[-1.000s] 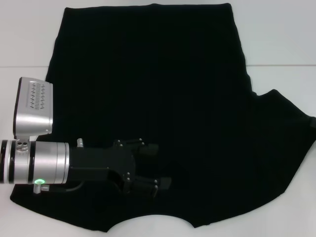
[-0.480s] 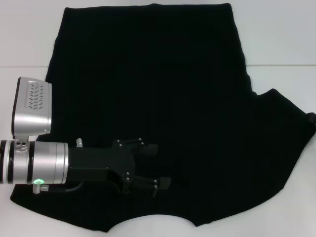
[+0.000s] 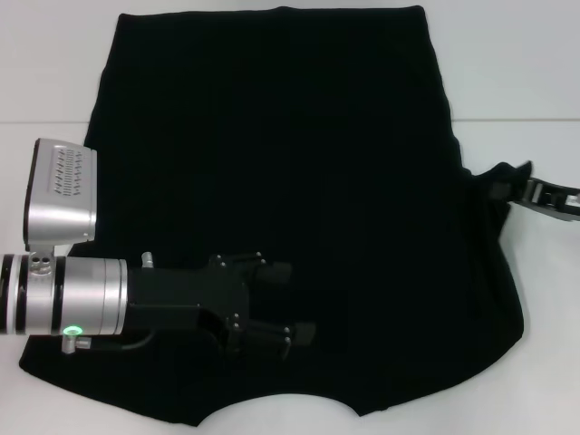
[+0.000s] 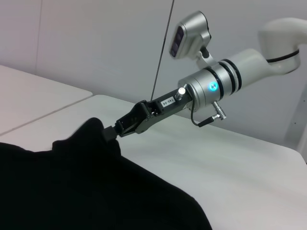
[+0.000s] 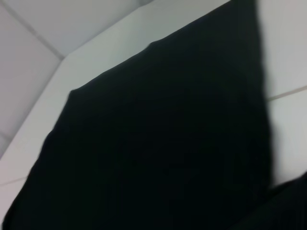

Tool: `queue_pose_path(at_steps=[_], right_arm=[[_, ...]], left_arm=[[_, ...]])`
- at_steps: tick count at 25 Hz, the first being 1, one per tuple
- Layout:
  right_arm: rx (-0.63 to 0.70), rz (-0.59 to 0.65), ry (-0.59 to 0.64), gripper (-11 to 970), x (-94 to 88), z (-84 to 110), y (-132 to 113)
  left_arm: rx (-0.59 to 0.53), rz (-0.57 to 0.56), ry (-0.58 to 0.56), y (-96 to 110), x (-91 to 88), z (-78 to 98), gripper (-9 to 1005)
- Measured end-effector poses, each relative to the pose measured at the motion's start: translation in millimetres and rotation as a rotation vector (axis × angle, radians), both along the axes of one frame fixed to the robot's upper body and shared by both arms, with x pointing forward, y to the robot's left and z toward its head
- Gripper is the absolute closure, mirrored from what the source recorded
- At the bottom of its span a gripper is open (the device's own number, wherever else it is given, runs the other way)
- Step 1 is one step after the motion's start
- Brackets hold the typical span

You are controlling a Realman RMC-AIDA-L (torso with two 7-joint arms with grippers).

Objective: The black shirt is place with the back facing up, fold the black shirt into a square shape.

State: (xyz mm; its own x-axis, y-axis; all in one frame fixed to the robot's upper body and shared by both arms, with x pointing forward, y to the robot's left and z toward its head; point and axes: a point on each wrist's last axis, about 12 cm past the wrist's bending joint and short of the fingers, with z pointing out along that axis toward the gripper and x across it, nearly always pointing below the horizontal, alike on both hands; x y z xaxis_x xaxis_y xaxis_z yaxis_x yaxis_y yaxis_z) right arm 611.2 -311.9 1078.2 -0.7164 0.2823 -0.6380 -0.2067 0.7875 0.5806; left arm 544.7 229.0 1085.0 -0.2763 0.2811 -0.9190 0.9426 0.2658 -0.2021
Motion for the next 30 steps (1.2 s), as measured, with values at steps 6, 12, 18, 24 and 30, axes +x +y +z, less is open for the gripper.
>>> queue_pose_path(at_steps=[6, 12, 18, 24, 30], right_arm=[[-0.026, 0.143, -0.008, 952, 10.1, 8.1, 35.6], [-0.058, 0.242, 0.002, 921, 14.3, 11.7, 59.4], [-0.076, 0.290, 0.019, 891, 14.9, 11.8, 72.2], [-0.076, 0.294, 0.016, 860, 15.9, 12.9, 74.3], [-0.073, 0.302, 0.015, 830, 15.9, 13.9, 75.2]], left_arm=[[0.003, 0.007, 0.002, 0.9, 0.4, -0.4, 47], [0.003, 0.012, 0.008, 0.9, 1.2, -0.2, 46], [0.003, 0.014, 0.008, 0.8, 1.7, 0.1, 46], [0.006, 0.018, 0.005, 0.8, 2.6, 0.1, 47], [0.006, 0.019, 0.005, 0.7, 2.8, 0.2, 46]])
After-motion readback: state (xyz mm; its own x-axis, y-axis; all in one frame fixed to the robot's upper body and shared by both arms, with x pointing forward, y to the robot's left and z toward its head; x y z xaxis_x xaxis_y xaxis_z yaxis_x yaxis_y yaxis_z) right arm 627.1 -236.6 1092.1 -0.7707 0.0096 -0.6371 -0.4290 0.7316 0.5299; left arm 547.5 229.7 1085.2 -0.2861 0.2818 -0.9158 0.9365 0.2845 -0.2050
